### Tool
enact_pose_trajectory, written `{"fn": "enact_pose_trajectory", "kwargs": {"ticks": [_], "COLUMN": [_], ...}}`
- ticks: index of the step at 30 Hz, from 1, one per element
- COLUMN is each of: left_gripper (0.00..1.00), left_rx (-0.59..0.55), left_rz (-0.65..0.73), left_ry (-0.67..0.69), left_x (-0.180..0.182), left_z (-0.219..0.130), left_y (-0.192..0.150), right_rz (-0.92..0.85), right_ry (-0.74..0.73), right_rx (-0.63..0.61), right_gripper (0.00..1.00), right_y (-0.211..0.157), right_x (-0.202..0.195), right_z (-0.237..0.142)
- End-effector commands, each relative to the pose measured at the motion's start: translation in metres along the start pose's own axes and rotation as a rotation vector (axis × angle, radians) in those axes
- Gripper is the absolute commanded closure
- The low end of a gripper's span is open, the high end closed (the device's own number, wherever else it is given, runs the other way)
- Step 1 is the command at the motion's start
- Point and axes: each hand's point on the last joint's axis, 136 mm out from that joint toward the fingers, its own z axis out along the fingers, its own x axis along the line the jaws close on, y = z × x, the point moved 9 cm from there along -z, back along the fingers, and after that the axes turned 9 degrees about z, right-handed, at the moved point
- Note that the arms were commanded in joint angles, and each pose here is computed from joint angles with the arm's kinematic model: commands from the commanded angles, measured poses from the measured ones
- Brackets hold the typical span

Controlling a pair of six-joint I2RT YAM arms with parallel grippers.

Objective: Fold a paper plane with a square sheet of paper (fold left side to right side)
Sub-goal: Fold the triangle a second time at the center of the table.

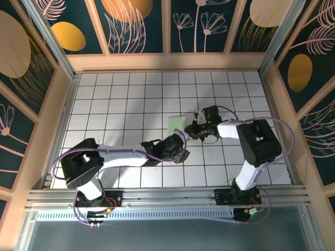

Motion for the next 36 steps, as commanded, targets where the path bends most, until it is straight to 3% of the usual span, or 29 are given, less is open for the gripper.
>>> {"fn": "enact_pose_trajectory", "kwargs": {"ticks": [1,11,16,20,23,30,33,36], "left_gripper": [0.29,0.3,0.55,0.86,1.0,1.0,1.0,1.0], "left_rx": [0.066,0.103,0.096,0.074,0.058,0.056,0.073,0.083], "left_rz": [0.113,0.146,0.145,0.126,0.112,0.037,-0.058,-0.171], "left_ry": [0.15,0.321,0.312,0.288,0.254,0.107,-0.005,-0.136], "left_x": [-0.001,0.0,-0.001,-0.002,-0.004,-0.006,0.004,0.016], "left_z": [0.014,0.037,0.037,0.032,0.028,0.025,0.028,0.03], "left_y": [-0.004,0.003,0.004,0.007,0.012,0.027,0.03,0.03], "right_rz": [-0.01,-0.01,-0.012,-0.019,-0.034,-0.102,-0.109,-0.12], "right_ry": [0.022,0.021,0.02,0.022,0.021,0.019,0.01,-0.003], "right_rx": [-0.009,-0.008,-0.009,-0.015,-0.029,-0.136,-0.179,-0.211], "right_gripper": [1.0,1.0,1.0,1.0,0.94,0.75,0.66,0.65], "right_y": [0.005,0.005,0.007,0.01,0.012,0.018,0.016,0.01], "right_x": [0.011,0.01,0.009,0.011,0.015,0.026,0.02,0.012], "right_z": [-0.007,-0.006,-0.005,-0.007,-0.01,-0.036,-0.053,-0.068]}}
